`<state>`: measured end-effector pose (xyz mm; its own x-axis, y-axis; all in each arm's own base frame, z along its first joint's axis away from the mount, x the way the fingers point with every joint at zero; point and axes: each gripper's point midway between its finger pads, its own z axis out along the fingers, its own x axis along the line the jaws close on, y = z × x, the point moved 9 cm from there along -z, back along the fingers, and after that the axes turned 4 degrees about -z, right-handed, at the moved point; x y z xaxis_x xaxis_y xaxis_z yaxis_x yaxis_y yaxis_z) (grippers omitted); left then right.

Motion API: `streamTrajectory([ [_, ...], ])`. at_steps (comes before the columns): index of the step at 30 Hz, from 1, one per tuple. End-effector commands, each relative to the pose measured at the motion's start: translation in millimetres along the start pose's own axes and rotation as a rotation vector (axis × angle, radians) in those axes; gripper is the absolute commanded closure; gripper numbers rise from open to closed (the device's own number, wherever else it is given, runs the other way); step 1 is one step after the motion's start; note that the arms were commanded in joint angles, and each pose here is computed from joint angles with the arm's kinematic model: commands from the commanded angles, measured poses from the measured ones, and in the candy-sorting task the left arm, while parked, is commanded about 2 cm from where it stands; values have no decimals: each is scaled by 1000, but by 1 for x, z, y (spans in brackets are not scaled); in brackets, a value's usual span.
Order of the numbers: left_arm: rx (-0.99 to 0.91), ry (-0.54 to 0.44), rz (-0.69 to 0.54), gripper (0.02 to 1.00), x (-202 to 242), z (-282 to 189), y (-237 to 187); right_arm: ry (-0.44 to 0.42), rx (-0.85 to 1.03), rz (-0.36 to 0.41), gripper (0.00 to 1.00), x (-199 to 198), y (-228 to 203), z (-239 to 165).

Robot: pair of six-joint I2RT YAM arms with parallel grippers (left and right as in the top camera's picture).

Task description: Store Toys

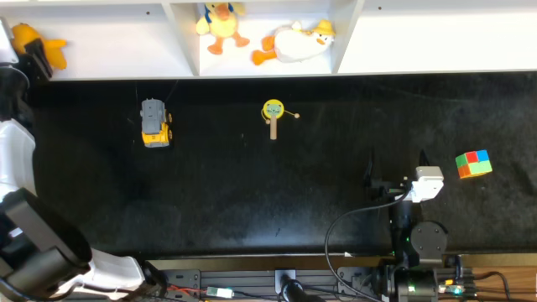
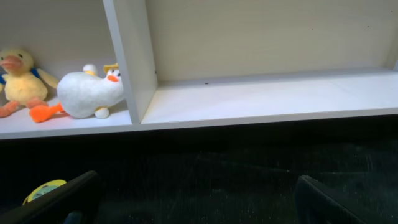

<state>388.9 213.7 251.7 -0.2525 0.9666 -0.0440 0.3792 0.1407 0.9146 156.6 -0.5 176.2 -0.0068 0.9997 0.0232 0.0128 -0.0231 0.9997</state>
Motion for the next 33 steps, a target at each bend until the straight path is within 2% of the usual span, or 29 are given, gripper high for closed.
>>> streamTrajectory([
  [1, -13, -2, 2, 248, -2, 7, 1, 1, -1, 0, 5, 0, -3, 0],
  [6, -18, -1, 3, 134, -1, 7, 2, 1, -1, 0, 5, 0, -3, 0],
  [8, -24, -1, 5, 20, -1, 7, 3, 1, -1, 0, 5, 0, -3, 0],
  [22, -70, -24, 18, 20, -3, 7, 10, 1, -1, 0, 5, 0, -3, 0],
  [33, 6, -67, -6, 20, -8, 4, 0, 1, -1, 0, 7, 0, -3, 0],
])
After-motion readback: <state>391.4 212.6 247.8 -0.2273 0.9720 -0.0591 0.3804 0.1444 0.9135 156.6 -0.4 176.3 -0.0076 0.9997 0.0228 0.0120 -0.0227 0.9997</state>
